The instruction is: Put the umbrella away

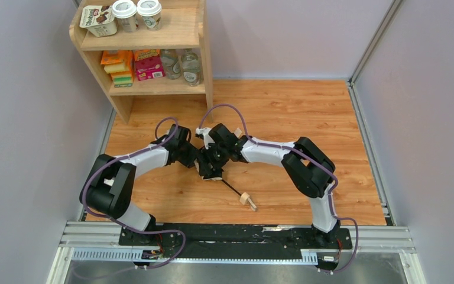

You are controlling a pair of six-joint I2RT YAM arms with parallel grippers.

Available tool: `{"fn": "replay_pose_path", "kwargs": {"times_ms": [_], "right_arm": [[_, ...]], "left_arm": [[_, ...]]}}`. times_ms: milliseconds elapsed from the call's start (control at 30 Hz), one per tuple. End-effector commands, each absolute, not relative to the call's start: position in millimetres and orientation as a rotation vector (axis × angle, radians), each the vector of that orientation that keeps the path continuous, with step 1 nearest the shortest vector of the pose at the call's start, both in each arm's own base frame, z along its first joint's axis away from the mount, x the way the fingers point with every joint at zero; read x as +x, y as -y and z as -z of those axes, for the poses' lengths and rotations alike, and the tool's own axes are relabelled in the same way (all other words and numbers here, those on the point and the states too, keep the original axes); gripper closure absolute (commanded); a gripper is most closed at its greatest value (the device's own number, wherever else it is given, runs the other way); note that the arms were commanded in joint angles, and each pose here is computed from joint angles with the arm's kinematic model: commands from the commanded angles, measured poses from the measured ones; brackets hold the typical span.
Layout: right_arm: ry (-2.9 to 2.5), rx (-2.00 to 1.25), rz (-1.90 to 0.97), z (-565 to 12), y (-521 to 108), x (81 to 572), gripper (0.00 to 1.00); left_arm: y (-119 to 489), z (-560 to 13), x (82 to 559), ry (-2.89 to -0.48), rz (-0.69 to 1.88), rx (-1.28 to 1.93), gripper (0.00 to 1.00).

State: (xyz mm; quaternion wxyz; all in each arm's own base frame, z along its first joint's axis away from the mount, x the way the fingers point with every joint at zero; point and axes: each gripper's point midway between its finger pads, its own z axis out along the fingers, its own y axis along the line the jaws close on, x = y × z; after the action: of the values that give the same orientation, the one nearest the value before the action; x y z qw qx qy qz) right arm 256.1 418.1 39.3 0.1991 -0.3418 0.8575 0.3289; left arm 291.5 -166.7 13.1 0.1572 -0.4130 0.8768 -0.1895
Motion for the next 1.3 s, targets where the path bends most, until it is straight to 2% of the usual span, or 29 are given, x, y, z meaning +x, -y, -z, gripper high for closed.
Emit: {"fn": "replay_pose_path", "kwargs": {"times_ms": [0,133,367,500,567,633,767,833,933,1067,1100,1133,1167,1200,1233,1267], "right_arm": [[-2.225,-1.064,-0.68,-62.7,-428.9,255.9,0.2],[-2.064,-1.097,-0.452,-76.6,-441.5,254.2,0.11],[-1.897,-1.031,0.005,-75.7,-426.1,275.9,0.11],[-1.855,-1.07,-0.009,-66.0,-431.8,269.8,0.18],[-1.844,-1.152,-0.149,-59.6,-443.2,252.2,0.22],[-1.839,-1.166,-0.23,-51.9,-444.8,241.9,0.27],[-1.933,-1.186,-0.164,-19.5,-435.2,248.3,0.51],[-1.997,-1.182,-0.17,-2.5,-423.6,245.4,0.77],[-2.163,-1.163,-0.244,27.0,-395.1,227.6,0.99],[-2.353,-1.088,-0.401,52.9,-367.8,205.1,1.0],[-2.375,-1.066,-0.466,55.8,-367.7,200.8,1.0],[-2.406,-1.049,-0.519,58.0,-365.2,196.9,1.0],[-2.442,-1.034,-0.571,62.3,-361.1,192.6,1.0],[-2.471,-1.007,-0.638,64.1,-360.2,189.2,1.0],[-2.503,-0.976,-0.703,66.0,-358.2,186.5,1.0],[-2.528,-0.955,-0.749,68.5,-355.4,184.2,1.0]], "left_arm": [[117.9,50.2,166.4,-2.875,-0.064,-1.287,1.0],[126.8,44.0,165.6,-2.89,-0.031,-1.316,1.0],[134.4,44.2,158.4,-2.915,-0.012,-1.363,1.0],[137.4,45.5,152.6,-2.928,-0.012,-1.381,1.0],[139.6,44.8,153.3,-2.925,0.008,-1.39,1.0],[141.1,43.3,155.4,-2.921,0.02,-1.385,1.0],[145.1,39.9,158.6,-2.916,0.045,-1.376,1.0],[147.1,37.0,160.5,-2.907,0.061,-1.362,1.0],[149.7,35.3,169.9,-2.867,0.129,-1.324,1.0],[159.0,24.7,193.8,-2.793,0.285,-1.21,0.98],[158.8,22.0,201.9,-2.766,0.301,-1.164,0.91],[159.4,16.2,208.9,-2.737,0.331,-1.126,0.71],[161.3,11.7,217.0,-2.711,0.363,-1.067,0.61],[159.8,4.0,225.6,-2.668,0.375,-1.025,0.42],[158.7,-3.4,237.1,-2.62,0.389,-0.968,0.3],[159.6,-12.0,241.9,-2.581,0.425,-0.936,0.23]]}}
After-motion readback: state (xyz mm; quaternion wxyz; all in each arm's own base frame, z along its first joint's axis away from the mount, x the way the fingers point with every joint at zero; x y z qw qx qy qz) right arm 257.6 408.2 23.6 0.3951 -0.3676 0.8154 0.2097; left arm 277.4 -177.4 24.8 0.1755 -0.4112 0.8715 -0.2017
